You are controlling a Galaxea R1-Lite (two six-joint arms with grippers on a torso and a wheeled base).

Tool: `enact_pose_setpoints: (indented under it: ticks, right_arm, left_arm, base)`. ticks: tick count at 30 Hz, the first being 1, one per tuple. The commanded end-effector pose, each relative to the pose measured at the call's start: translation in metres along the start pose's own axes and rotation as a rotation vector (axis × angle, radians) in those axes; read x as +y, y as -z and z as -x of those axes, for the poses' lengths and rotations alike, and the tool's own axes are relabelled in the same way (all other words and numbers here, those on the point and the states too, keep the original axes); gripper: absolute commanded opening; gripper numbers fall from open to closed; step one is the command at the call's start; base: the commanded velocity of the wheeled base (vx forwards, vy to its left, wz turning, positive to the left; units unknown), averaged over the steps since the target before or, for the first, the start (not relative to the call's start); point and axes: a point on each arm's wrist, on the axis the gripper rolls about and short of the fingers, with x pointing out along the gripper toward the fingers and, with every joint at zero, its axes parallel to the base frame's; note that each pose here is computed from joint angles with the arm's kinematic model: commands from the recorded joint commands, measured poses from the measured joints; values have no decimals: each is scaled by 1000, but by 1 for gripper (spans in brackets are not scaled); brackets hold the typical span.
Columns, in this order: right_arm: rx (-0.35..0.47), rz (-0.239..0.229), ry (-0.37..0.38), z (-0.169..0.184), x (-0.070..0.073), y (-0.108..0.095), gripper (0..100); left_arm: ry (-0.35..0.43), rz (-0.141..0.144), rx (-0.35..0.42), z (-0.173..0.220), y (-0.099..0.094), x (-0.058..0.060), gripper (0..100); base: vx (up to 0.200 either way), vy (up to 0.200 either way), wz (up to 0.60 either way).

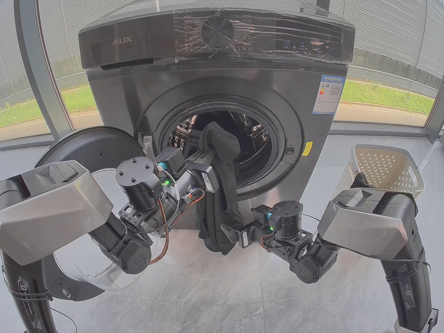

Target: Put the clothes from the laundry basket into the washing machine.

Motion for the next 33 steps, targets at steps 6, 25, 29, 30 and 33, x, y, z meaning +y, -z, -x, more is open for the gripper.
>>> enact_pose_setpoints:
  ticks: [6, 25, 29, 30, 33]
  right_arm:
    - [-72, -11, 24, -15, -5, -11, 100]
    - [-202, -22, 97, 10, -33, -63, 0]
    - [-165, -5, 107, 55, -42, -79, 0]
    - [-154, 7, 93, 68, -41, -82, 0]
    - [-152, 29, 51, 96, -35, -90, 0]
  left_arm:
    - [3, 1, 3, 1, 1, -1, 0]
    - [-24, -5, 87, 16, 16, 8, 0]
    - [-51, -20, 144, 31, 21, 19, 0]
    - [-52, -20, 150, 35, 19, 19, 0]
    - [-50, -20, 158, 45, 12, 17, 0]
  base:
    - [0, 0, 0]
    - [0, 0, 0]
    - [0, 0, 0]
    - [0, 0, 0]
    - [0, 0, 0]
